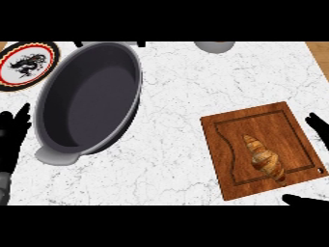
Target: Pick the croissant from the cutting board and place it in the pot
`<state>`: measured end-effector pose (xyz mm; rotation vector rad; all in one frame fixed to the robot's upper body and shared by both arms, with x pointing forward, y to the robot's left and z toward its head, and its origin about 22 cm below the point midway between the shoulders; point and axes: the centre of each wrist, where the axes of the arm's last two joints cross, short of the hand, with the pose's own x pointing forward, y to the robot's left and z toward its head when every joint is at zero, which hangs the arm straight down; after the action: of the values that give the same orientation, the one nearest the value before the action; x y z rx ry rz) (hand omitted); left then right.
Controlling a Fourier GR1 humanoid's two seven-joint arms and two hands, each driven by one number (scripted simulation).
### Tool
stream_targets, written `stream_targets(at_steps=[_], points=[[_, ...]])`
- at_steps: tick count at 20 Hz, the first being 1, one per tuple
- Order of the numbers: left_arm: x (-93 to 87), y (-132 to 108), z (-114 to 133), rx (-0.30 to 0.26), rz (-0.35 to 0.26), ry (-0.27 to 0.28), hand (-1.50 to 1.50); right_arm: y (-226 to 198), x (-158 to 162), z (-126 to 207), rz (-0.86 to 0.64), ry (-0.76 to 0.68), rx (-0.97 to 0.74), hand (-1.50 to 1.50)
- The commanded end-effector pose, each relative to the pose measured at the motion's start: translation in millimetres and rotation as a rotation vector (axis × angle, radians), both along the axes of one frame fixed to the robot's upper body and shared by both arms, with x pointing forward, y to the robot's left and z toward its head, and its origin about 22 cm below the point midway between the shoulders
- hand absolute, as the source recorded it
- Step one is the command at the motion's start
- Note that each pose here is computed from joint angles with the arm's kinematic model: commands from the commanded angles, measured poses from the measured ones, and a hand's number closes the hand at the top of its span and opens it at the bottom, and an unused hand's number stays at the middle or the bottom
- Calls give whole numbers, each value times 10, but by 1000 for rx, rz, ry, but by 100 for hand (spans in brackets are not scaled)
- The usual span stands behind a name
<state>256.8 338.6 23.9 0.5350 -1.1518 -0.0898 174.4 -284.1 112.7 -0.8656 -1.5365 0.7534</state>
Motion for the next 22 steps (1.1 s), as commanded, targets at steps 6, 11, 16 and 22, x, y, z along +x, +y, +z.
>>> stream_targets(at_steps=[6, 11, 16, 22], points=[[39, 110, -12, 9, -1, -1, 0, 296, -276, 414, 17, 449, -235, -150], [111, 39, -28, -9, -19, 2, 0, 537, -10, 486, -25, 511, -248, -150], [88, -18, 31, 1, -12, -18, 0, 530, 188, 471, -84, 535, -253, -150], [-56, -92, 162, 21, -29, -6, 0, 438, 196, 65, -87, 581, -233, -150]])
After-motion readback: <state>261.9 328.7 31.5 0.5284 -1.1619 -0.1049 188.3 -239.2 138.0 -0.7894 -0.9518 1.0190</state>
